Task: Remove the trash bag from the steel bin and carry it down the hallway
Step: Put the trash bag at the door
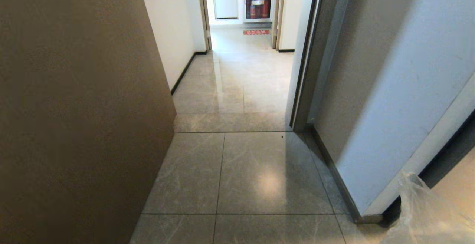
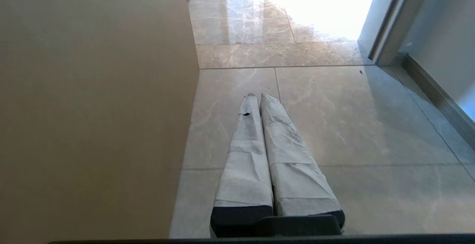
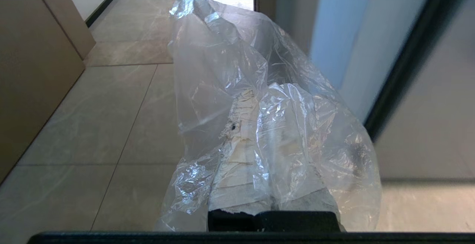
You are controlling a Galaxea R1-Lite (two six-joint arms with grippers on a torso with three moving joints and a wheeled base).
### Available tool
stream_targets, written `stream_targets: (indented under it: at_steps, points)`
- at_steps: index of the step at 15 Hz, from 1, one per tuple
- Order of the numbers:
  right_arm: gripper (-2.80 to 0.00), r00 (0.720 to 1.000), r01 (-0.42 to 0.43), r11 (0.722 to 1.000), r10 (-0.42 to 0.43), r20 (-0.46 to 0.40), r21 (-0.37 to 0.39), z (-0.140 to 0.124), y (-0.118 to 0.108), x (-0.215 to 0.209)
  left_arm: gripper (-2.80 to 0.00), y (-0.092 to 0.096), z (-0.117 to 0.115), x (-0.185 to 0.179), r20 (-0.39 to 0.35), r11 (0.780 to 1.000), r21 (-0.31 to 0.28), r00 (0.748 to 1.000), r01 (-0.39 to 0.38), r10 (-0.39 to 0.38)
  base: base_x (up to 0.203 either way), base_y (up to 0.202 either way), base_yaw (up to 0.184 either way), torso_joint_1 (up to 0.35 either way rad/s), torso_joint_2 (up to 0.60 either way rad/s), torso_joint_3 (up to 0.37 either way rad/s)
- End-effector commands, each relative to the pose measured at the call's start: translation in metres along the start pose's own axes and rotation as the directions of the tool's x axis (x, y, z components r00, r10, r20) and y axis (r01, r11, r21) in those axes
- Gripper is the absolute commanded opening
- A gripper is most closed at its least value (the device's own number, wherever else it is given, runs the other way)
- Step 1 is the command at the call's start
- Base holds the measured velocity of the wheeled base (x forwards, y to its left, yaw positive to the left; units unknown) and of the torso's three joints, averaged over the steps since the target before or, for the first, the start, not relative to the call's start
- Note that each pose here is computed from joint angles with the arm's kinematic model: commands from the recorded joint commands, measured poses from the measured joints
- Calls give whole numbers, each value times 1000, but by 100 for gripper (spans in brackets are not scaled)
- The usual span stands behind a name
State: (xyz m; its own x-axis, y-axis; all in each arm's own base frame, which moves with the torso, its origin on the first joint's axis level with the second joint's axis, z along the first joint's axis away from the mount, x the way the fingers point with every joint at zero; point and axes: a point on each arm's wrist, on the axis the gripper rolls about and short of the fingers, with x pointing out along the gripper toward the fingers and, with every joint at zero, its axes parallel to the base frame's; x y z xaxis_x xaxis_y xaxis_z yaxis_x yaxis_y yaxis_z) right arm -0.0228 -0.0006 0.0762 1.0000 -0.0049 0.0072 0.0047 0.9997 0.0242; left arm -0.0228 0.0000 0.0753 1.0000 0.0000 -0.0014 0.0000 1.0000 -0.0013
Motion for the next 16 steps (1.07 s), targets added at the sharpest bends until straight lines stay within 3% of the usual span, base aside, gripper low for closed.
stream_targets:
  at_steps: [1, 16]
  points:
    - [-280, 1000, -2, 1000, 2, -3, 0, 0, 0, 0, -280, 0, 0, 0, 0, 1000, 0, 1000, 0, 0, 192, 0, 0, 2, -1, 4]
    - [-280, 1000, 0, 1000, 0, -3, 0, 0, 0, 0, -280, 0, 0, 0, 0, 1000, 0, 1000, 0, 0, 194, 0, 2, 2, 2, 2]
